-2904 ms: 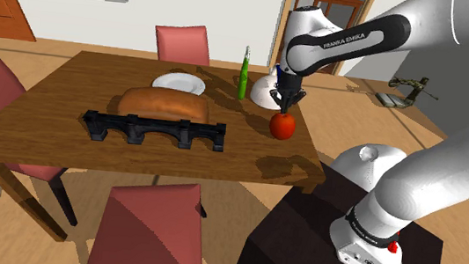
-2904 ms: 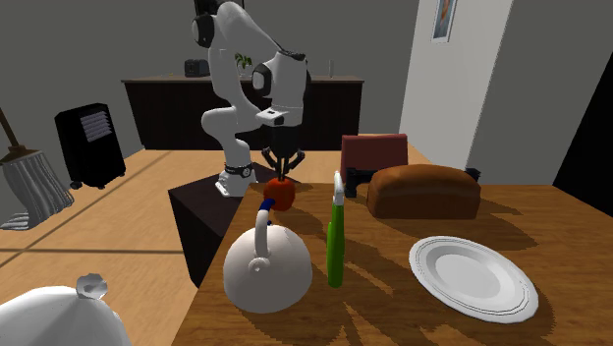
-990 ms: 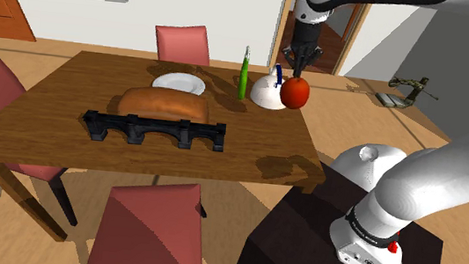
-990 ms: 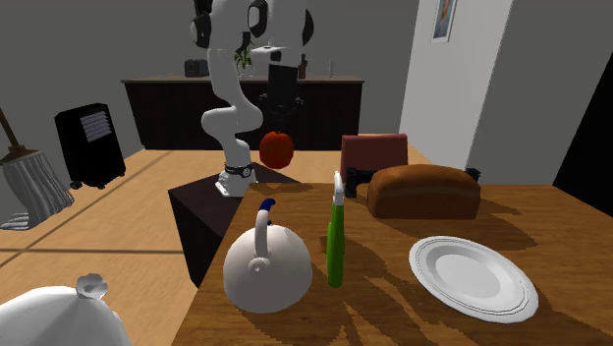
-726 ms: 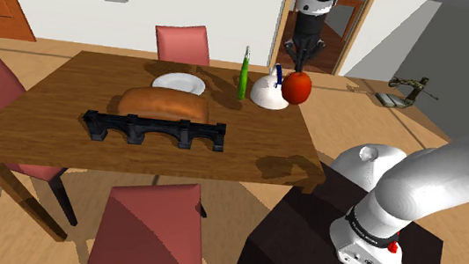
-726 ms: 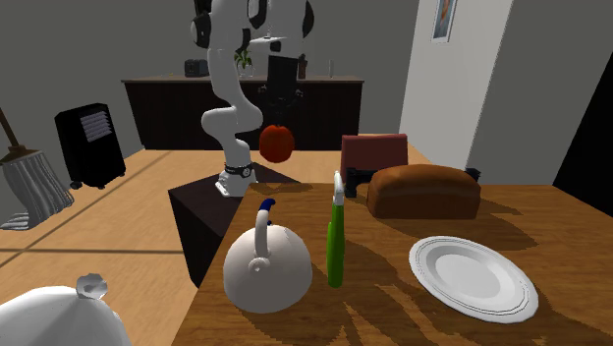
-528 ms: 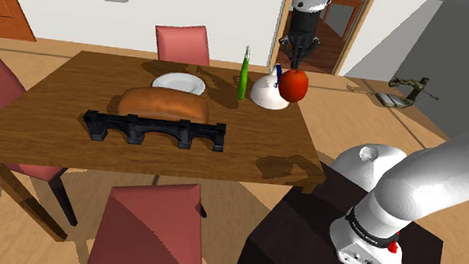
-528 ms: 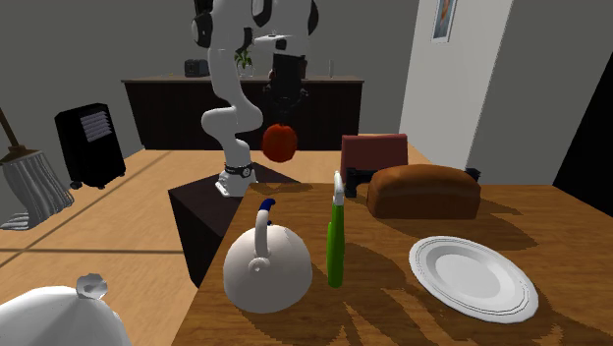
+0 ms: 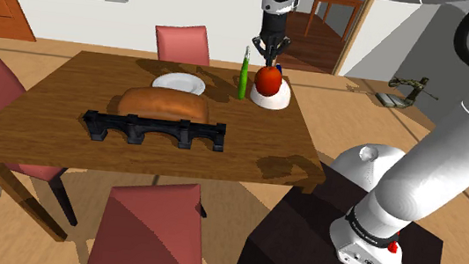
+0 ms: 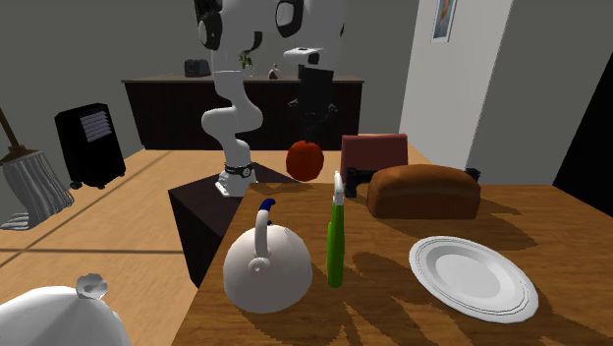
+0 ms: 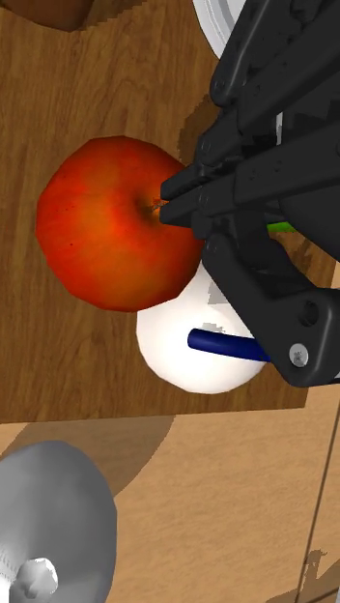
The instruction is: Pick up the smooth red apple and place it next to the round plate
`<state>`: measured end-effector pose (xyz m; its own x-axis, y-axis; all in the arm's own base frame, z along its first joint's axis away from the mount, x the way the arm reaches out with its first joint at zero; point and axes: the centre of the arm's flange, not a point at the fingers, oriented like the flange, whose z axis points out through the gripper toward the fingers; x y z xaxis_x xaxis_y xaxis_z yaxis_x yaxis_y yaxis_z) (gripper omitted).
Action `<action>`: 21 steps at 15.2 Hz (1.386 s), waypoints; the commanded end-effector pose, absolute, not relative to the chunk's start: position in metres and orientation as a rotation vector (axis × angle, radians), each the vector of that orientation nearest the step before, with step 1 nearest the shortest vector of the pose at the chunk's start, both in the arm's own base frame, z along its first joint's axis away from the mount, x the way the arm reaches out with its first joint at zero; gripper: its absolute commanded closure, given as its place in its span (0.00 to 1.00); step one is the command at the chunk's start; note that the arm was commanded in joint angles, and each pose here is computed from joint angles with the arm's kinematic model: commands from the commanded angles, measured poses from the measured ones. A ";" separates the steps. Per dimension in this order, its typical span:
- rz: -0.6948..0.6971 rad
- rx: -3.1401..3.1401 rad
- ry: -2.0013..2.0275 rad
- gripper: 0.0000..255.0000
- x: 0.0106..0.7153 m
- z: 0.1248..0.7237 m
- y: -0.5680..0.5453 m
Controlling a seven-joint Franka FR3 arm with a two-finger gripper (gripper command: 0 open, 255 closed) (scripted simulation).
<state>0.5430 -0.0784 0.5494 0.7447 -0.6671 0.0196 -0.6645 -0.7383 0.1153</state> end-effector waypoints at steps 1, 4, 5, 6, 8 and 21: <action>-0.034 2.826 -1.083 1.00 0.571 0.542 -0.075; -0.034 2.826 -1.083 1.00 0.609 0.531 -0.071; -0.034 2.826 -1.083 1.00 0.621 0.527 -0.070; -0.034 2.826 -1.083 1.00 0.634 0.523 -0.069; -0.034 2.826 -1.083 1.00 0.659 0.515 -0.067; -0.034 2.826 -1.083 1.00 0.736 0.455 -0.061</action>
